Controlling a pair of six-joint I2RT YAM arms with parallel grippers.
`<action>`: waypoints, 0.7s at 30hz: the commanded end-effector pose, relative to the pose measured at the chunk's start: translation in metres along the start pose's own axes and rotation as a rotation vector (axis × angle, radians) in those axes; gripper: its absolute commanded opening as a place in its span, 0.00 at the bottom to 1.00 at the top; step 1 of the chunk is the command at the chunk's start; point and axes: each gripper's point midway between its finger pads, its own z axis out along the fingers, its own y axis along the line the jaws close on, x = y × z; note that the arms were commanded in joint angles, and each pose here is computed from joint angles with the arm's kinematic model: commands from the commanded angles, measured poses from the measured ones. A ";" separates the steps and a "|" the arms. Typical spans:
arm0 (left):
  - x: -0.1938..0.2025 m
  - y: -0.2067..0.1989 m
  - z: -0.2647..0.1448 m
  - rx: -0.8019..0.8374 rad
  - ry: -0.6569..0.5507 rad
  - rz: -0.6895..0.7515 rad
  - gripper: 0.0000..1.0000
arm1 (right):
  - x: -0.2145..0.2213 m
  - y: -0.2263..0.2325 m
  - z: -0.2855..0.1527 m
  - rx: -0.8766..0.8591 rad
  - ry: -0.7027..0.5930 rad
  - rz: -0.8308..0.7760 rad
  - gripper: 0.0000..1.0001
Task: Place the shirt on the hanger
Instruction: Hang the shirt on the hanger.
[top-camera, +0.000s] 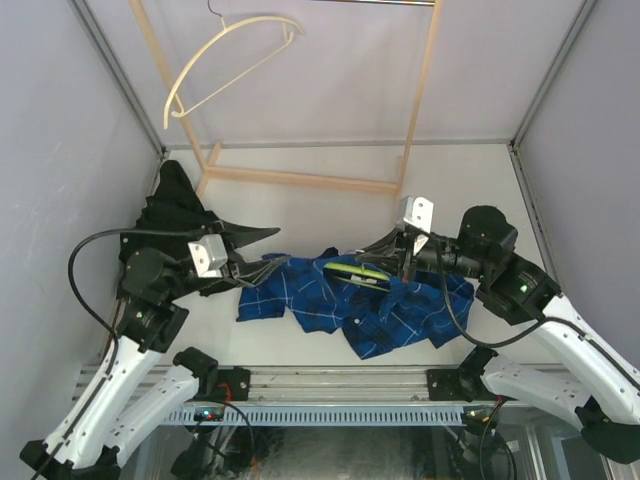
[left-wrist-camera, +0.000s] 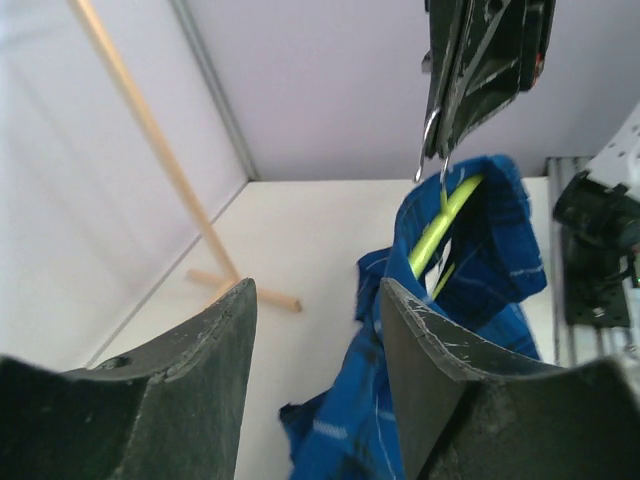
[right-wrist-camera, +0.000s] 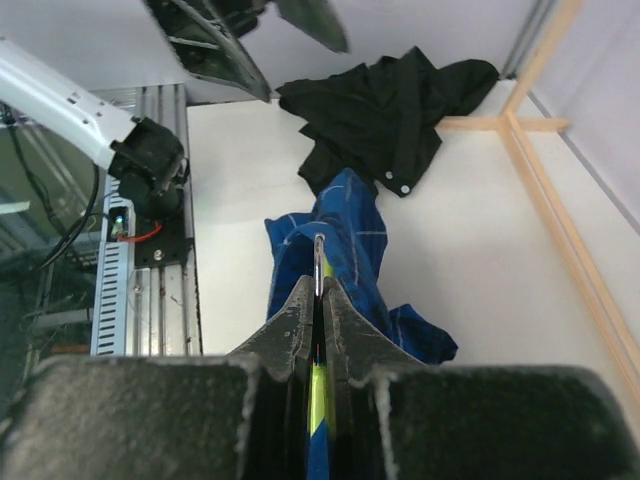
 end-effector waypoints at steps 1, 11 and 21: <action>-0.038 -0.019 0.016 0.121 -0.116 -0.046 0.58 | -0.026 0.000 0.009 0.016 -0.086 -0.112 0.00; -0.016 -0.064 0.036 0.387 -0.046 -0.049 0.48 | -0.019 0.020 0.026 -0.076 -0.066 -0.125 0.00; 0.006 -0.052 0.047 0.335 0.046 -0.078 0.43 | -0.016 0.033 0.033 -0.104 -0.056 -0.144 0.00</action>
